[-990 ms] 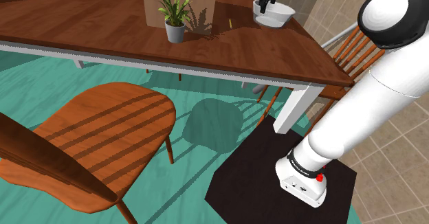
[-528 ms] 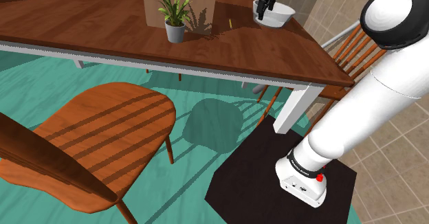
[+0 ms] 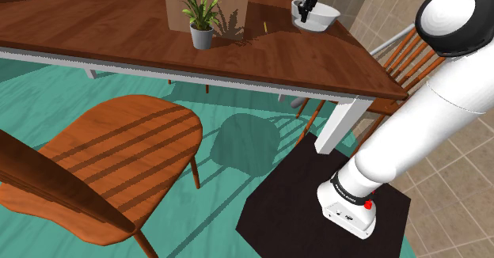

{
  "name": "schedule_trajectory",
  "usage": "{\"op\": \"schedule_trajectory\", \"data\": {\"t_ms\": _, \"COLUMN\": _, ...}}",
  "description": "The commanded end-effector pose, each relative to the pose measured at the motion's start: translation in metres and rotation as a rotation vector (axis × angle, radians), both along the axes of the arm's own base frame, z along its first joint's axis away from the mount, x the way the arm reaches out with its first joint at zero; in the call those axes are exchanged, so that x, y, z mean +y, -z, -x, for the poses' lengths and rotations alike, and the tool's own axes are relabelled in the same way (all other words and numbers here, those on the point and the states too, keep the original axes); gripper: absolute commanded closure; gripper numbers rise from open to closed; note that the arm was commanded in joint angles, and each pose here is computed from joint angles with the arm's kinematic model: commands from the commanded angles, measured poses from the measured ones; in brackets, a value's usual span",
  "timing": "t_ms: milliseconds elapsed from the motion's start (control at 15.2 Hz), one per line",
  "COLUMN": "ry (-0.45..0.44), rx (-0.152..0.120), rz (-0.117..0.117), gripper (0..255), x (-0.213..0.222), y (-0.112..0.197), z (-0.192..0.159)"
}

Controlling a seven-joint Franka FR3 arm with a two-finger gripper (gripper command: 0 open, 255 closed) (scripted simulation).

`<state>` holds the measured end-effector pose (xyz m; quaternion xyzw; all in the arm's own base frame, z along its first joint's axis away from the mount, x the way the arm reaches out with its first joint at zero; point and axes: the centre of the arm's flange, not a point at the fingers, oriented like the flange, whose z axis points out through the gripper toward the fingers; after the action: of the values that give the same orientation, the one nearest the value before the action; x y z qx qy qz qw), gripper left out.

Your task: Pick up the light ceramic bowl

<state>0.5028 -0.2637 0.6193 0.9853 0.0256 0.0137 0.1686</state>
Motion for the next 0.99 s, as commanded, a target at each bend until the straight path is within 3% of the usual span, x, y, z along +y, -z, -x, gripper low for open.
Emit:
{"op": "schedule_trajectory", "data": {"t_ms": 0, "ry": 0.0, "rx": 0.001, "rz": -0.001, "gripper": 255, "x": 0.0, "y": 0.001, "z": 0.0}}
{"op": "schedule_trajectory", "data": {"t_ms": 924, "ry": 0.0, "rx": 0.001, "rz": -0.001, "gripper": 255, "x": -0.001, "y": -0.068, "z": 0.0}}
